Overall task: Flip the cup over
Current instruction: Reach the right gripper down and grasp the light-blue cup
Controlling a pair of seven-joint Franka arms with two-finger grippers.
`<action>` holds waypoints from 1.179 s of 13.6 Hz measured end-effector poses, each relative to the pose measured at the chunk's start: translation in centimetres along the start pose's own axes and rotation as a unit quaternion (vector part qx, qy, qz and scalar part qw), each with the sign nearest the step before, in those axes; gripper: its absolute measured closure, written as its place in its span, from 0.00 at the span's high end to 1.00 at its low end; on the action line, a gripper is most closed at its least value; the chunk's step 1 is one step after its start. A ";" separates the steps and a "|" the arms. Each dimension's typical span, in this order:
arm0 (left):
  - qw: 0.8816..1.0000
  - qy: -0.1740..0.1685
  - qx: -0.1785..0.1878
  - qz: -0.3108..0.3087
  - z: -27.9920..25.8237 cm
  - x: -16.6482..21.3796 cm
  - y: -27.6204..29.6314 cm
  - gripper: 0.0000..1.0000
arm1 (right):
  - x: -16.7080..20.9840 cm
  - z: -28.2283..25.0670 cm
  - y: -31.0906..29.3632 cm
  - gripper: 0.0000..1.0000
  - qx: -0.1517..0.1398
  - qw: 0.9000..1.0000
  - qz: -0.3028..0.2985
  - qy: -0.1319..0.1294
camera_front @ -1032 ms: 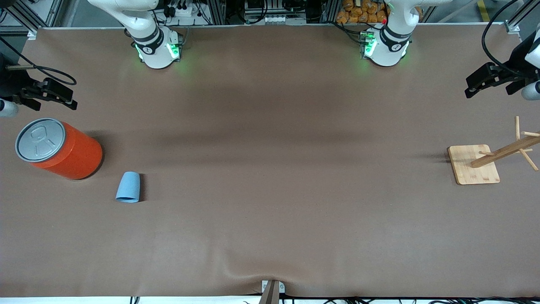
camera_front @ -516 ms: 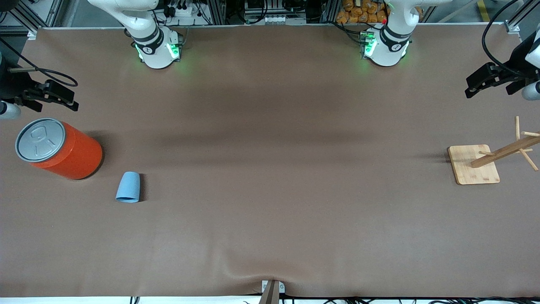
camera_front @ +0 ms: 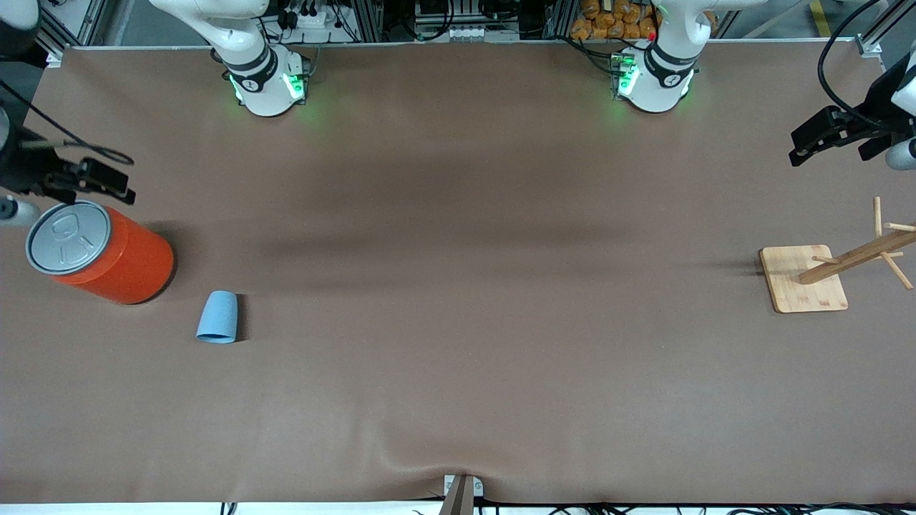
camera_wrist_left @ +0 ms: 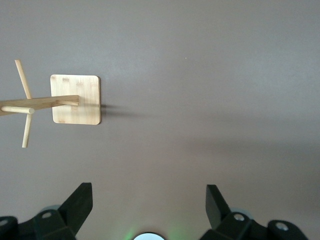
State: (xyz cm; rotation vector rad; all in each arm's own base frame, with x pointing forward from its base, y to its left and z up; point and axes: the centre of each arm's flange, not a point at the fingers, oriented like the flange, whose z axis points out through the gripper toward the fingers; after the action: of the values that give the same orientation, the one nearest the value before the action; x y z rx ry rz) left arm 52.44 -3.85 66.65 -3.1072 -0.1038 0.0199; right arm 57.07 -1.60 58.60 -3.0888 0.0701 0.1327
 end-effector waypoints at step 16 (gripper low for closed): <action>1.000 0.001 0.000 0.001 -0.1 0.0 0.1 1.00 | 13.3 35.1 1.6 1.00 -0.033 0.998 -0.062 0.004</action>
State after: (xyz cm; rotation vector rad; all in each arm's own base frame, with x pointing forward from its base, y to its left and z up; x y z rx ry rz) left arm 52.42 -3.96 66.74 -3.1074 -0.1003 0.0178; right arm 67.27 -1.96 22.40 -3.1480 -0.1291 0.1193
